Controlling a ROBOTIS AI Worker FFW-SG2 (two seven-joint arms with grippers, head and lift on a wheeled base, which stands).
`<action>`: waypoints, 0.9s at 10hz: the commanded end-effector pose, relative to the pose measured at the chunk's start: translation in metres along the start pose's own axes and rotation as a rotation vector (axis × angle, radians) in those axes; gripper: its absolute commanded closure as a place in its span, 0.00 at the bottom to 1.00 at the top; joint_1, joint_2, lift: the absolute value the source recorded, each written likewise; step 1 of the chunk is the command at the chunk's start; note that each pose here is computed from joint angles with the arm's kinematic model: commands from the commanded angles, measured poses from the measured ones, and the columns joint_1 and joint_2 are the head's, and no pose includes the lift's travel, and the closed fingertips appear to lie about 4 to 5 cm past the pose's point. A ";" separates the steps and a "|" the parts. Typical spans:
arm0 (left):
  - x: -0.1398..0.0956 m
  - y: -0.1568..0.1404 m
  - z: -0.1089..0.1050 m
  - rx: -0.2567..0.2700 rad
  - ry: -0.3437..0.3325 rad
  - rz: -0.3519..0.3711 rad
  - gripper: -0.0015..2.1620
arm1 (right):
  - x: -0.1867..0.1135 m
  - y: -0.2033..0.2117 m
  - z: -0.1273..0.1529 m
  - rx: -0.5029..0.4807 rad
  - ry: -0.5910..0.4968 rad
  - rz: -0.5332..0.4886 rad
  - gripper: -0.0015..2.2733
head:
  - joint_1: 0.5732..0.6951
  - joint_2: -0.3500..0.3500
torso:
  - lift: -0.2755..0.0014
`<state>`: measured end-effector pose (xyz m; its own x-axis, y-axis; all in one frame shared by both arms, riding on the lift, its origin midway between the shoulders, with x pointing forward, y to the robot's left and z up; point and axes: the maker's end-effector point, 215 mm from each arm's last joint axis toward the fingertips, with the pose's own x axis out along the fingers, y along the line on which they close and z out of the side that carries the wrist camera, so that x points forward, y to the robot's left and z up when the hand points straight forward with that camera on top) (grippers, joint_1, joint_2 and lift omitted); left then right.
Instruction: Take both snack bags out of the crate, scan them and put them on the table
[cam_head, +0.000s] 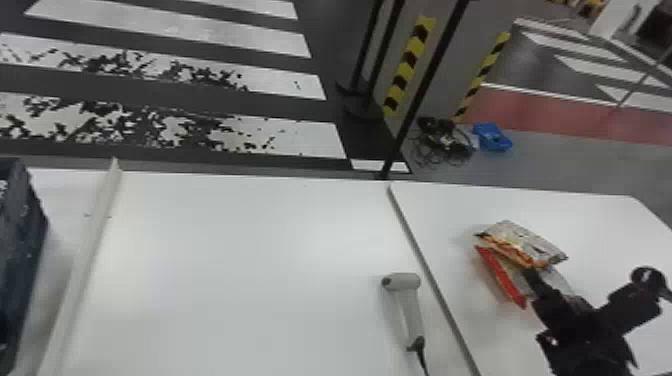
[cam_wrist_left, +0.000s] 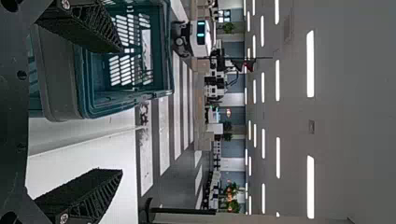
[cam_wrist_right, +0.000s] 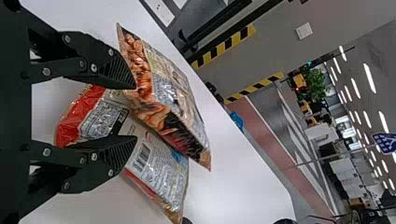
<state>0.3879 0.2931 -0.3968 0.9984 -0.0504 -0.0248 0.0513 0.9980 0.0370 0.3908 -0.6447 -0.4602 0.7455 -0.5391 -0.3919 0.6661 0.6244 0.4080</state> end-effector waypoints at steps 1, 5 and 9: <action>-0.001 0.001 -0.001 0.001 0.002 0.002 0.04 | -0.002 -0.006 0.001 -0.003 -0.010 -0.019 0.02 | 1.00 0.00 | 0.66; -0.001 -0.001 0.003 0.000 -0.009 0.001 0.04 | -0.045 0.045 0.054 -0.059 -0.253 0.178 0.02 | 1.00 0.00 | 0.66; -0.002 -0.005 0.006 -0.003 -0.014 0.000 0.04 | -0.115 0.204 0.008 -0.293 -0.373 0.422 0.02 | 1.00 0.00 | 0.66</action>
<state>0.3863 0.2884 -0.3911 0.9986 -0.0511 -0.0108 0.0515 0.9981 0.0341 0.4331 -0.4904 -0.3299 0.9210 -0.3840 0.0660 0.3604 0.9040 0.2301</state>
